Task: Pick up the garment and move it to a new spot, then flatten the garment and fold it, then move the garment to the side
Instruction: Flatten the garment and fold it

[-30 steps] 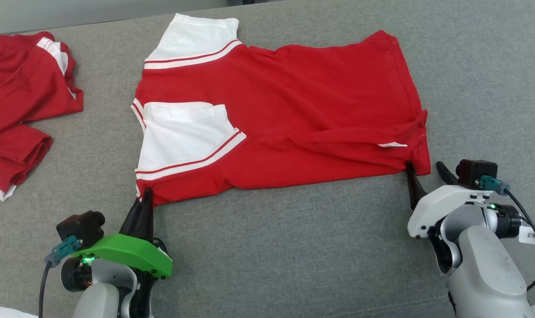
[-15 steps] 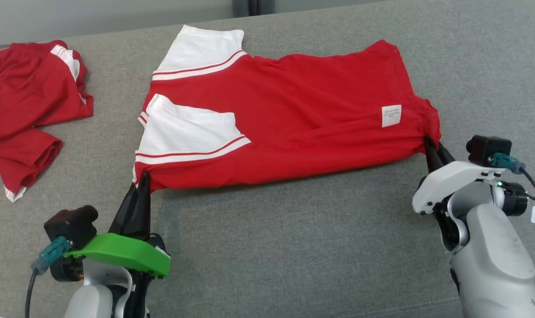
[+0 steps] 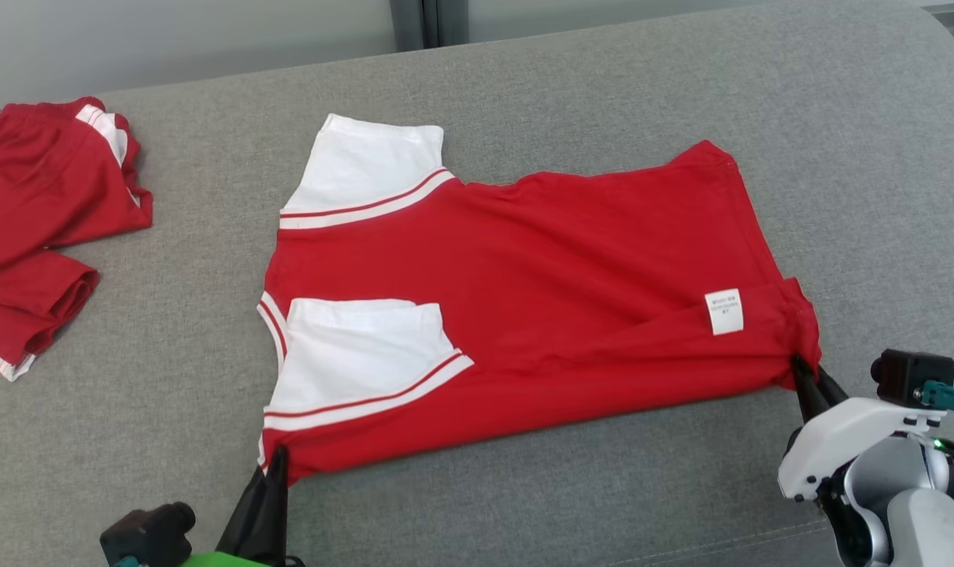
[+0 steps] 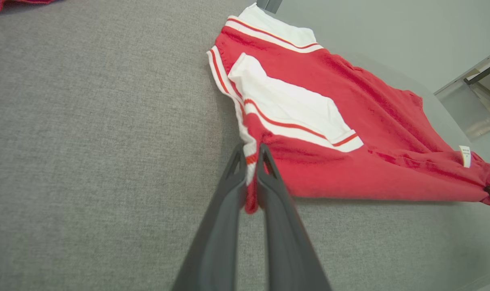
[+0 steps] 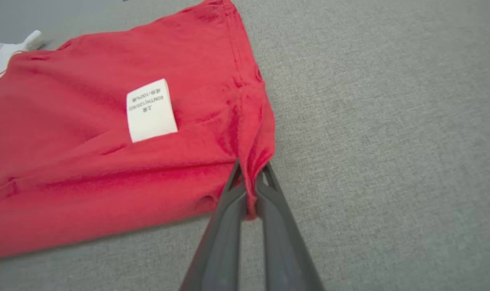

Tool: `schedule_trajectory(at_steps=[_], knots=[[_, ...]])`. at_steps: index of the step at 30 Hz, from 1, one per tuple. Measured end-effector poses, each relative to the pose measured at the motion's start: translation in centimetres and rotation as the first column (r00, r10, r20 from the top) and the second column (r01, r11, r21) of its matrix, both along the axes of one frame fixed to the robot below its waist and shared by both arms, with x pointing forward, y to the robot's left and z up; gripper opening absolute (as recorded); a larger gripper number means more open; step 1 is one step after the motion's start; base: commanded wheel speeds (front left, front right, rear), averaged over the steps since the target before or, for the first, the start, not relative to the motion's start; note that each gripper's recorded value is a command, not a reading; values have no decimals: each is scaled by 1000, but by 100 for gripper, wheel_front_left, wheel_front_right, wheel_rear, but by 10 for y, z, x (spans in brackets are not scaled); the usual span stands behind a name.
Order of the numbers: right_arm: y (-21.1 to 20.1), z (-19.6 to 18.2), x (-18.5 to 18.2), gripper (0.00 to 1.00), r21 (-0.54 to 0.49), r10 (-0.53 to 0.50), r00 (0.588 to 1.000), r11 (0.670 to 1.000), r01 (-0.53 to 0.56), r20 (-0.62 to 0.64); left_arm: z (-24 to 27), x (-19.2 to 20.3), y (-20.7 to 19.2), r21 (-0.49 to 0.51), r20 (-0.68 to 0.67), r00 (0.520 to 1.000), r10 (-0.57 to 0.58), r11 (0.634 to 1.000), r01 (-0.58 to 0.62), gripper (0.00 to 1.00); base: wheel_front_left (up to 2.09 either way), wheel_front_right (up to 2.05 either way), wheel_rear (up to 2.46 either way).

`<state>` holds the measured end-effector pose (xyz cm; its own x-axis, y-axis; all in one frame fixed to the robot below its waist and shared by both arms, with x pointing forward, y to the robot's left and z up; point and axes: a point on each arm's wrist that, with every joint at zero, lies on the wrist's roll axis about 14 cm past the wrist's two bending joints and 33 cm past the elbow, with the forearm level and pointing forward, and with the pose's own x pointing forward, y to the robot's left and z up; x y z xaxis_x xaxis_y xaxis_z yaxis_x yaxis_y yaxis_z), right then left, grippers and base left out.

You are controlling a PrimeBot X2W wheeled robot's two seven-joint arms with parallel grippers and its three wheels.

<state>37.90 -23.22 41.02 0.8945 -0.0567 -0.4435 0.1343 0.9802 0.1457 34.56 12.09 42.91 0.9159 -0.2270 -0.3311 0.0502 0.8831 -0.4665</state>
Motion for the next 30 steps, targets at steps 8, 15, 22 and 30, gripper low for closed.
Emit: schedule_trajectory(at_steps=[8, 15, 22, 30], knots=[[1, -13, -19, 51, 17, -10, 999, 1000, 11, -47, -26, -18, -1, -9, -94, 996, 8, 1000, -9, 42, 0, 0, 0], [-7, -9, -17, 100, 14, -40, 999, 999, 40, -11, -23, -2, 15, 63, -53, 999, 15, 998, -12, 100, 0, 0, 0], [-16, 19, 4, 100, -35, -46, 995, 998, 49, 83, 34, 69, 17, 287, 124, 976, -181, 948, 140, 100, 0, 0, 0], [7, 53, 60, 100, -79, 53, 982, 996, -39, 183, 98, 174, 2, 464, 192, 919, -346, 857, 226, 100, 0, 0, 0]])
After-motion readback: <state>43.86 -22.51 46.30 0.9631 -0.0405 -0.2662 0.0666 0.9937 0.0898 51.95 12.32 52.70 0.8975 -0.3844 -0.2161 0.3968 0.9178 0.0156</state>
